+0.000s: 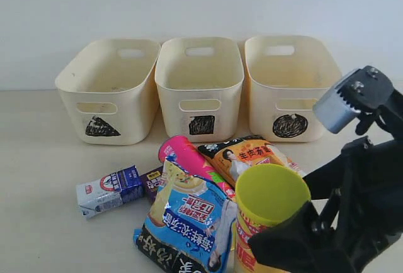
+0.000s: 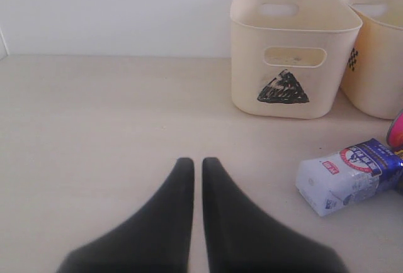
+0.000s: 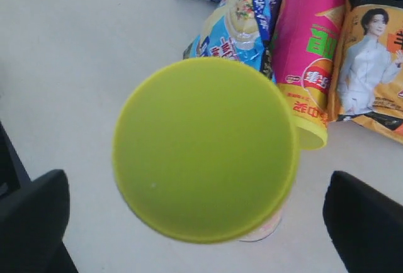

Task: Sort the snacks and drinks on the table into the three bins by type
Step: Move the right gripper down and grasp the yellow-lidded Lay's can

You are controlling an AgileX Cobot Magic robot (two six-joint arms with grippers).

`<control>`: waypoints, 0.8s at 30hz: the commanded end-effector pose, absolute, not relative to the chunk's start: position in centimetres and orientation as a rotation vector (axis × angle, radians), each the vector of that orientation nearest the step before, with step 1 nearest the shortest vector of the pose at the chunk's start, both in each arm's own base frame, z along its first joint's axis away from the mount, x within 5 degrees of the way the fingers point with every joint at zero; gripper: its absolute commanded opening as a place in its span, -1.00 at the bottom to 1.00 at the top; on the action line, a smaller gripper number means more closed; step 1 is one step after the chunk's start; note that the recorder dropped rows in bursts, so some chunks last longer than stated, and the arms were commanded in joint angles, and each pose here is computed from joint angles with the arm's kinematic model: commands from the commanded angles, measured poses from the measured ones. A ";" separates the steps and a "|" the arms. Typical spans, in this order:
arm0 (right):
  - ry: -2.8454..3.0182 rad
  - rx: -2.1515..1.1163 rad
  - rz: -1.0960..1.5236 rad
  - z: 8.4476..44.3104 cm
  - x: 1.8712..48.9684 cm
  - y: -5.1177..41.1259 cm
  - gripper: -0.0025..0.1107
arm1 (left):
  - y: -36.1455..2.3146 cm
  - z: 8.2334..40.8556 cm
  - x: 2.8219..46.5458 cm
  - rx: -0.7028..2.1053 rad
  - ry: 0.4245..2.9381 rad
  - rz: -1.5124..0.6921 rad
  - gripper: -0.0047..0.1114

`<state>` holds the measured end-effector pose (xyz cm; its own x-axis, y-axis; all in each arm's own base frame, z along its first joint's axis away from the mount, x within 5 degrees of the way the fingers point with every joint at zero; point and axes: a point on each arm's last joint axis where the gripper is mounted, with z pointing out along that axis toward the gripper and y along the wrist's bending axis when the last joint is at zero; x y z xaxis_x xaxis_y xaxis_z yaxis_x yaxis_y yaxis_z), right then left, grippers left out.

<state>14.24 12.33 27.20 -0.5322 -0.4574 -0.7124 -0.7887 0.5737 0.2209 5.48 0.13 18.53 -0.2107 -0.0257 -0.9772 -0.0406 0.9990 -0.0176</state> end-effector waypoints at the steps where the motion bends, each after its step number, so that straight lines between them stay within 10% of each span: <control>1: 2.152 -1.033 0.682 27.2 14.0 13.6 0.90 | 0.2 18.7 5.5 -0.057 1.767 0.011 -0.85; 19: 2.142 -1.042 0.496 25.5 15.3 15.6 0.89 | 0.2 18.7 5.5 -0.057 1.767 0.011 -0.85; 24: 2.155 -1.053 0.499 25.4 15.2 15.6 0.39 | 0.2 18.7 5.5 -0.057 1.767 0.011 -0.85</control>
<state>15.13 15.58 25.26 -0.4492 -0.5355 -0.7152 -0.7968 0.6022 0.0496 5.48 0.13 18.53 -0.2107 -0.0257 -0.9772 -0.0406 0.9990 -0.0176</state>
